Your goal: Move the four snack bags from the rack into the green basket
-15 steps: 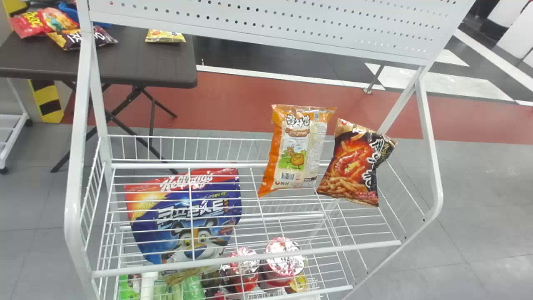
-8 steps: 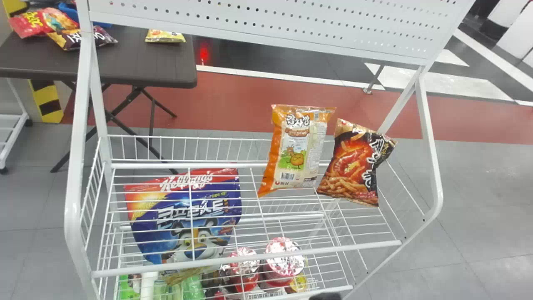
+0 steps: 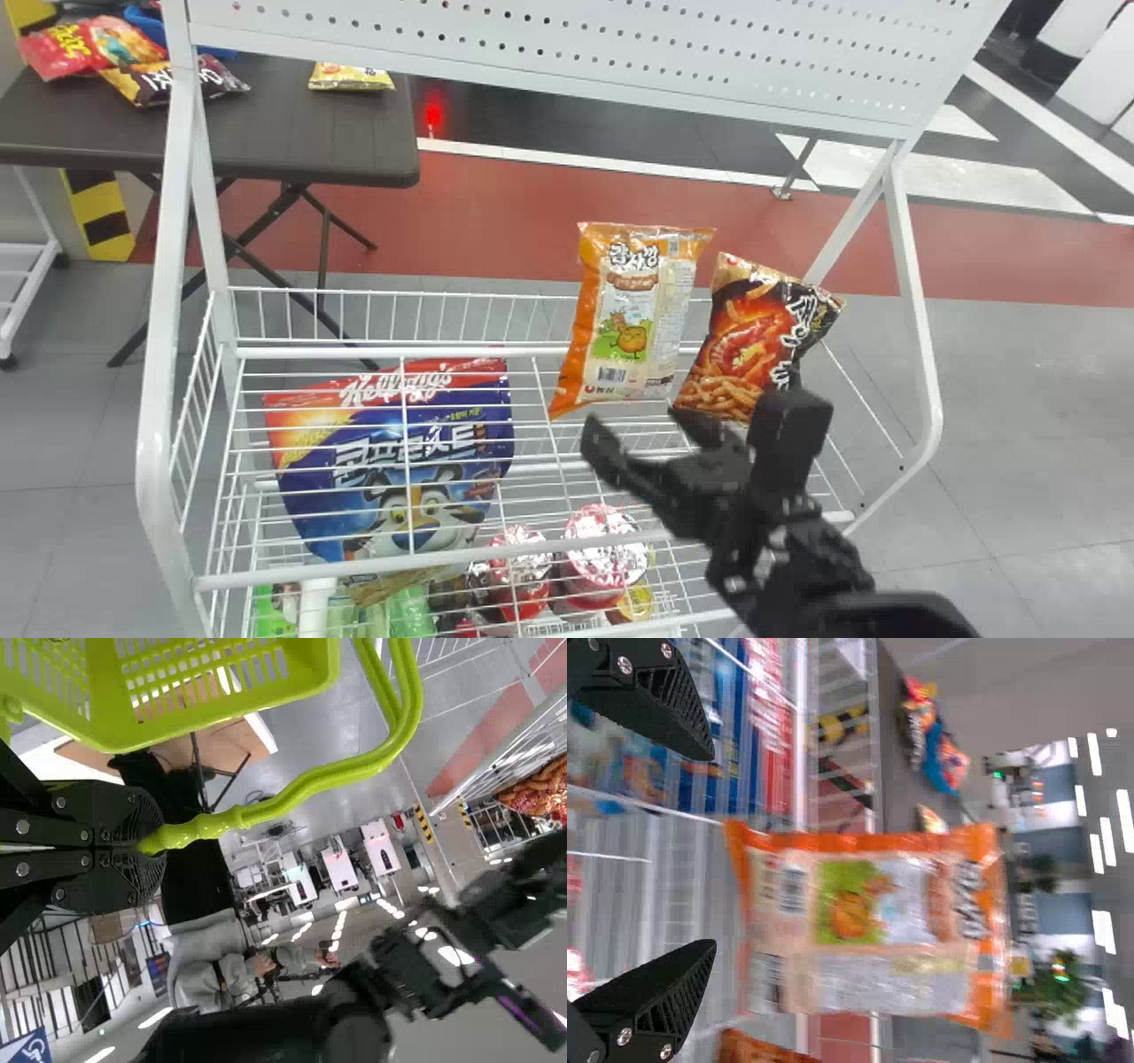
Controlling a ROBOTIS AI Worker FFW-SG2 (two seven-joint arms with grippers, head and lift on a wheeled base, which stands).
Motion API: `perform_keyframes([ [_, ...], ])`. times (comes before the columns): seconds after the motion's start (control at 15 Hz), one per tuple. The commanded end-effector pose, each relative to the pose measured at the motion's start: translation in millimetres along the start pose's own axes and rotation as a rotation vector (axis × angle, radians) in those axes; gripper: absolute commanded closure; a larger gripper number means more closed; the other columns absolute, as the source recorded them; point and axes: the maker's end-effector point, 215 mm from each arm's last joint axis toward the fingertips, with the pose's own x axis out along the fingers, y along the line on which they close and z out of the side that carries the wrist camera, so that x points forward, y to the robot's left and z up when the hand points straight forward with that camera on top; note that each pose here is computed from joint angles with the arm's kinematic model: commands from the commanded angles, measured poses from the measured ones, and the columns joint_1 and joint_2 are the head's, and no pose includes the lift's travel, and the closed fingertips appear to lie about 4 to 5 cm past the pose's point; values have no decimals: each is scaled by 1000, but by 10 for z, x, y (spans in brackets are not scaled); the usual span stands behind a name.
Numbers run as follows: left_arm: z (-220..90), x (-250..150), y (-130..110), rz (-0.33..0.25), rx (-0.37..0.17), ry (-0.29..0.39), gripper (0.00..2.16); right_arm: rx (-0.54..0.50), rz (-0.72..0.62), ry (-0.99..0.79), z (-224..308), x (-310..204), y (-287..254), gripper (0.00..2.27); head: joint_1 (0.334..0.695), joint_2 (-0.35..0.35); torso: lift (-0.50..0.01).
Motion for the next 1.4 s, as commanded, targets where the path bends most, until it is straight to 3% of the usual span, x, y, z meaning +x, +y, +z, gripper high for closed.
perform_keyframes([
  [0.0,-4,-30,15,5,-2,-2,1851,-31,-35,-65,290,365,-173,63,695,-350,0],
  [0.33,8,-68,45,14,-5,-4,1851,-78,-96,-75,373,884,-429,107,695,-350,0],
  [0.4,26,-75,50,15,-2,-6,1851,-76,-96,-63,346,947,-459,316,695,-350,0],
  [0.47,29,-76,54,16,-2,-6,1851,-74,-80,-51,306,978,-441,812,695,-350,0],
  [0.53,45,-77,59,16,-2,-6,1851,-66,-75,-19,223,989,-454,1541,695,-350,0],
  [0.6,49,-84,67,18,-4,-4,1851,-61,-57,-15,199,971,-441,1932,695,-350,0],
  [0.8,73,-84,98,22,-7,-5,1851,-68,-32,-36,214,879,-339,2064,695,-350,0],
  [1.07,78,-81,102,23,-7,-6,1851,-78,-27,-75,342,704,-286,2071,695,-350,0],
  [1.33,87,-77,99,22,-7,-9,1851,-63,-1,-105,408,213,-114,2071,695,-350,0],
])
